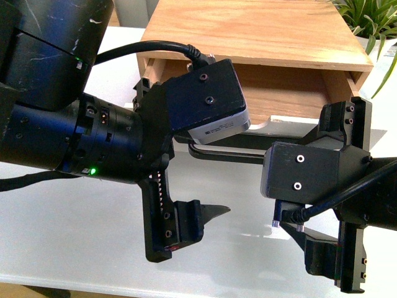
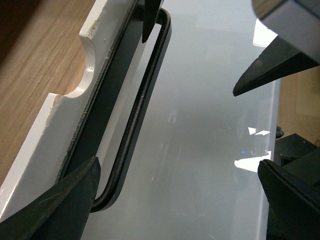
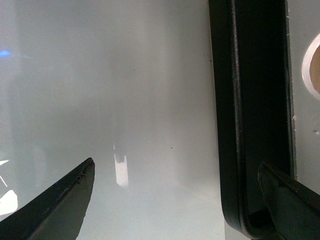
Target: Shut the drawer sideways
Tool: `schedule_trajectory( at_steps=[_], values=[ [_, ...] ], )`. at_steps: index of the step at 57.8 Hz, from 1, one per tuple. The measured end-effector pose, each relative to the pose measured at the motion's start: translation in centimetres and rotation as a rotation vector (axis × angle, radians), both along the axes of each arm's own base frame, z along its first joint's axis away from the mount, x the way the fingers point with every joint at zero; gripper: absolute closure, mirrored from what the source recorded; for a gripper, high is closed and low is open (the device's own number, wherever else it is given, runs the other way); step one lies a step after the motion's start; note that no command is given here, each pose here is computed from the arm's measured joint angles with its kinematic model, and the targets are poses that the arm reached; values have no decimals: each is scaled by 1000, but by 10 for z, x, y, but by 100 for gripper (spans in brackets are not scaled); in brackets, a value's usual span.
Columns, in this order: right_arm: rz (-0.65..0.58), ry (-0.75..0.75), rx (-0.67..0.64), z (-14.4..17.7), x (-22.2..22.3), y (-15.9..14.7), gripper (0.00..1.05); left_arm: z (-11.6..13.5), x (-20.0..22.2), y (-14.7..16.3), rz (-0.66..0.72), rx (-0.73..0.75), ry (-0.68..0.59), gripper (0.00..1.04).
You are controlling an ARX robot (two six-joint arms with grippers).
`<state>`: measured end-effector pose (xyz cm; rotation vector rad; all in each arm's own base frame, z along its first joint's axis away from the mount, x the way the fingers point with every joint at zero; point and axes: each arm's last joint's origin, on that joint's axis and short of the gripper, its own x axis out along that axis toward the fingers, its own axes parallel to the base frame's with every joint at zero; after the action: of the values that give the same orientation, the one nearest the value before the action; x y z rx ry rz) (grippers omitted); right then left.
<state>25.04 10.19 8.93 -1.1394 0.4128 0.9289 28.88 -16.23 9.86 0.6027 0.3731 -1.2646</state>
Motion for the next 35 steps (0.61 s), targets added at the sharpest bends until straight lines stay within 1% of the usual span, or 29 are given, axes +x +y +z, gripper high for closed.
schedule_trajectory(
  at_steps=[35],
  values=[
    [13, -1, 7, -2, 5, 2, 9, -10, 20, -11, -3, 37, 0, 9]
  ],
)
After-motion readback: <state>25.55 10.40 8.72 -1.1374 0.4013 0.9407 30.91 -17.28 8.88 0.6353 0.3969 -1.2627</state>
